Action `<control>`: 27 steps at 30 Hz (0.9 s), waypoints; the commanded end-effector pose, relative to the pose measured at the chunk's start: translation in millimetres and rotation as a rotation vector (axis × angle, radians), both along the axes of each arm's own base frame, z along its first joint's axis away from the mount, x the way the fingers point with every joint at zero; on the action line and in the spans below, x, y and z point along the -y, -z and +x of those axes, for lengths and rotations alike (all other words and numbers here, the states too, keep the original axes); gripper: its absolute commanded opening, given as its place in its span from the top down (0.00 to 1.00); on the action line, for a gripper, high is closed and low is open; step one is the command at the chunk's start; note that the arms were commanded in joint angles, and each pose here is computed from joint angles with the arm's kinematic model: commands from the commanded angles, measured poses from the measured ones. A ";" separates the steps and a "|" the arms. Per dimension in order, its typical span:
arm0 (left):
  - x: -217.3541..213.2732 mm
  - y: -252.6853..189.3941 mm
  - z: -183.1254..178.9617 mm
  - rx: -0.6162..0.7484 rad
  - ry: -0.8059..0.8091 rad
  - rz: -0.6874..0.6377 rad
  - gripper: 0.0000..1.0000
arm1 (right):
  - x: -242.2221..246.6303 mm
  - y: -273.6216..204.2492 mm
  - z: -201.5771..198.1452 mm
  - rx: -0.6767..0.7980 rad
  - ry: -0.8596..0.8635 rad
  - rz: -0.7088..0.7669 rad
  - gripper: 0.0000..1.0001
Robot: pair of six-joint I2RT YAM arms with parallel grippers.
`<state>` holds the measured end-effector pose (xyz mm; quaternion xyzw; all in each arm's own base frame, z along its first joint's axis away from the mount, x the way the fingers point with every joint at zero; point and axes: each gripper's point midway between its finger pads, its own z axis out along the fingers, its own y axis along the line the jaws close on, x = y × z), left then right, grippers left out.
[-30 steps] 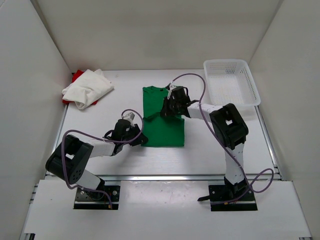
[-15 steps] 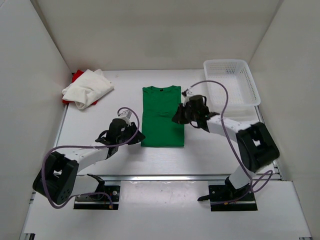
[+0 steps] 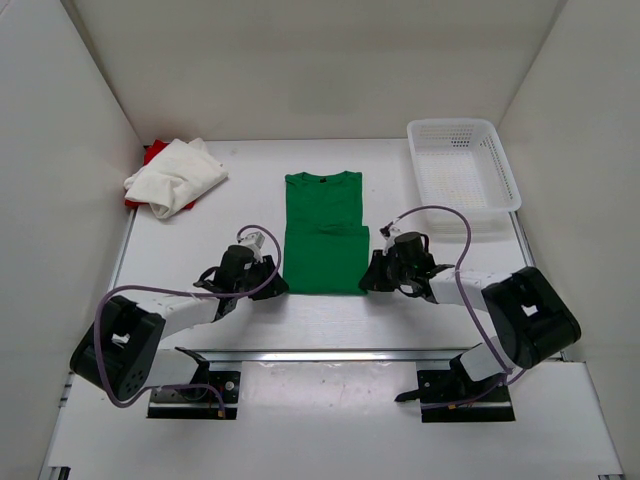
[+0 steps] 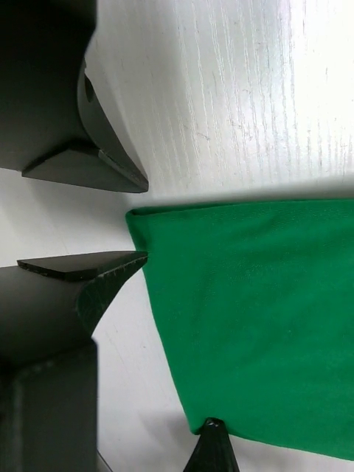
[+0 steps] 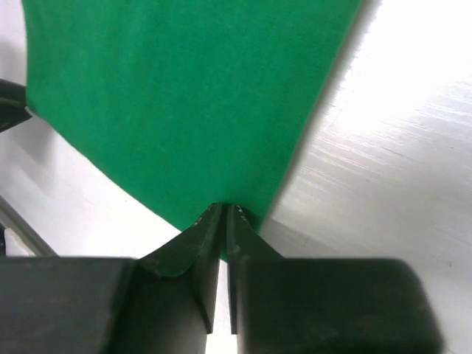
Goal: Fold and stack the t-shirts
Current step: Grab one side of the 2/3 rectangular tshirt with both arms
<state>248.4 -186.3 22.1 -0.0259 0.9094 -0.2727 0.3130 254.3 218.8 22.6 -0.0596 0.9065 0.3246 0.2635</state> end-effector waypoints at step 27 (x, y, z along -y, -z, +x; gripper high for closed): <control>-3.5 12.4 -40.9 -0.064 0.071 0.069 1.00 | 10.3 2.1 -55.0 -0.026 -0.013 0.025 1.00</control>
